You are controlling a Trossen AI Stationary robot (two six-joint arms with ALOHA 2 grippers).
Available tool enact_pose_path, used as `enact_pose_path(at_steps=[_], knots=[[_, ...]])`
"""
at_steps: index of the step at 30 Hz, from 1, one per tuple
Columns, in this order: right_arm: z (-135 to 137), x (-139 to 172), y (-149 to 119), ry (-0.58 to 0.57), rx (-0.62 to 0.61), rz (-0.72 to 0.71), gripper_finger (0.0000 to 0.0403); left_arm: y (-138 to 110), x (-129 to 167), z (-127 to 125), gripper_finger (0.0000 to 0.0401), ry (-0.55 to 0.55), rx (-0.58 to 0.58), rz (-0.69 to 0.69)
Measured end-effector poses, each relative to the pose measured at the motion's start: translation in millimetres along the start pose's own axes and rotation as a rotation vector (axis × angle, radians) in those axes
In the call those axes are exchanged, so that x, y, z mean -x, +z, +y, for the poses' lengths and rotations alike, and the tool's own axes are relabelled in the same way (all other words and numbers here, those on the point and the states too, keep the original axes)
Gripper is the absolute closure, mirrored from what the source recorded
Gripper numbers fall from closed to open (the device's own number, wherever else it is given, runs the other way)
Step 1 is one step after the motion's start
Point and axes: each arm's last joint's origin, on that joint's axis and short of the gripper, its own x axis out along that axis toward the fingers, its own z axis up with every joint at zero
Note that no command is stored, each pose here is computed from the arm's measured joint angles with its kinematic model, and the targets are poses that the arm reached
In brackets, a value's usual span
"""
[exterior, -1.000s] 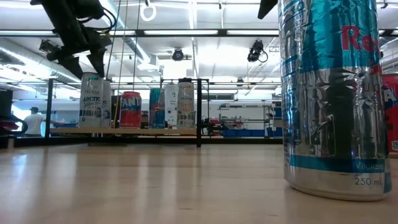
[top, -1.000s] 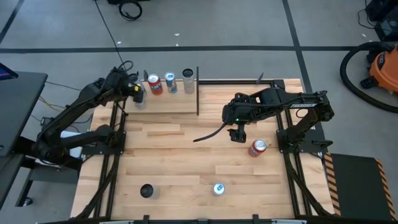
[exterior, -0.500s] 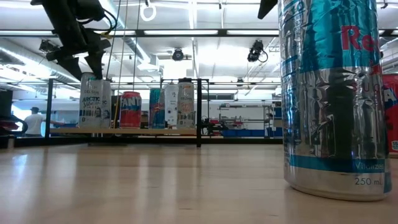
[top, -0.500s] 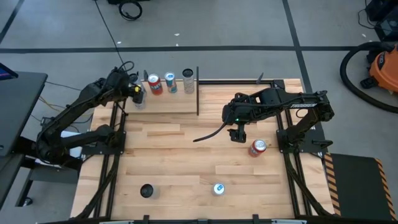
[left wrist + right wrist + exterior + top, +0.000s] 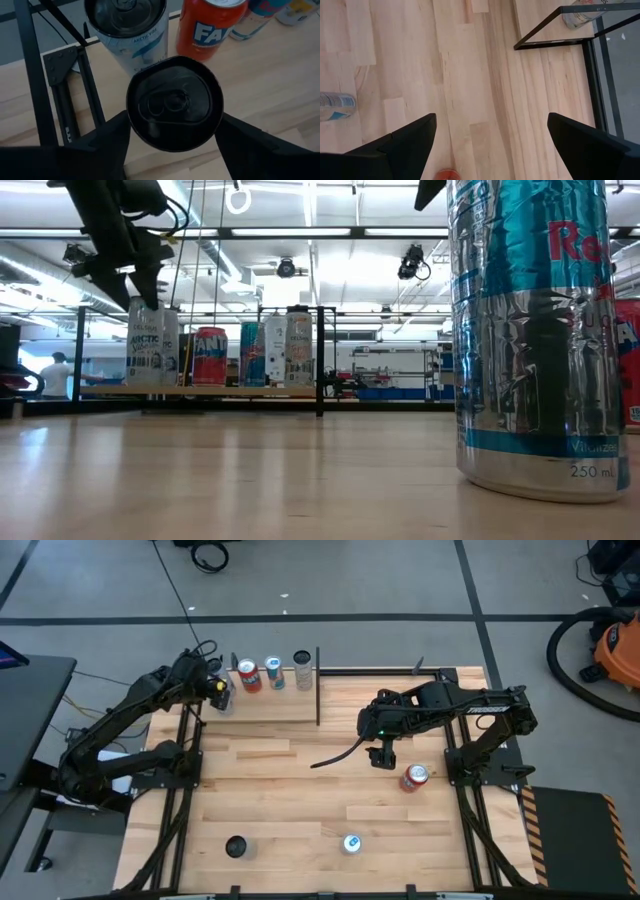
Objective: Place canned beverage on shelf
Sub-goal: Put the white blue soda can aligned with the other white blue soda can on the shelf
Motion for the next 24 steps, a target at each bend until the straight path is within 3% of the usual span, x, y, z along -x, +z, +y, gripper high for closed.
enact_pose_path(at_steps=[5, 20, 24], knots=[[0.0, 0.0, 0.0, 0.000, 0.000, 0.000, 0.0011, 0.1, 0.0, -0.1, 0.0164, -0.003, -0.050, -0.001], [0.1, -0.1, 0.1, 0.000, -0.011, 0.000, 0.0011, -4.1, 1.0, 0.7, 0.0157, -0.048, -0.290, 0.049], [0.1, -0.1, 0.1, 0.001, -0.011, 0.001, 0.0011, -1.6, 5.9, 6.2, 0.0157, -0.040, -0.280, 0.069]])
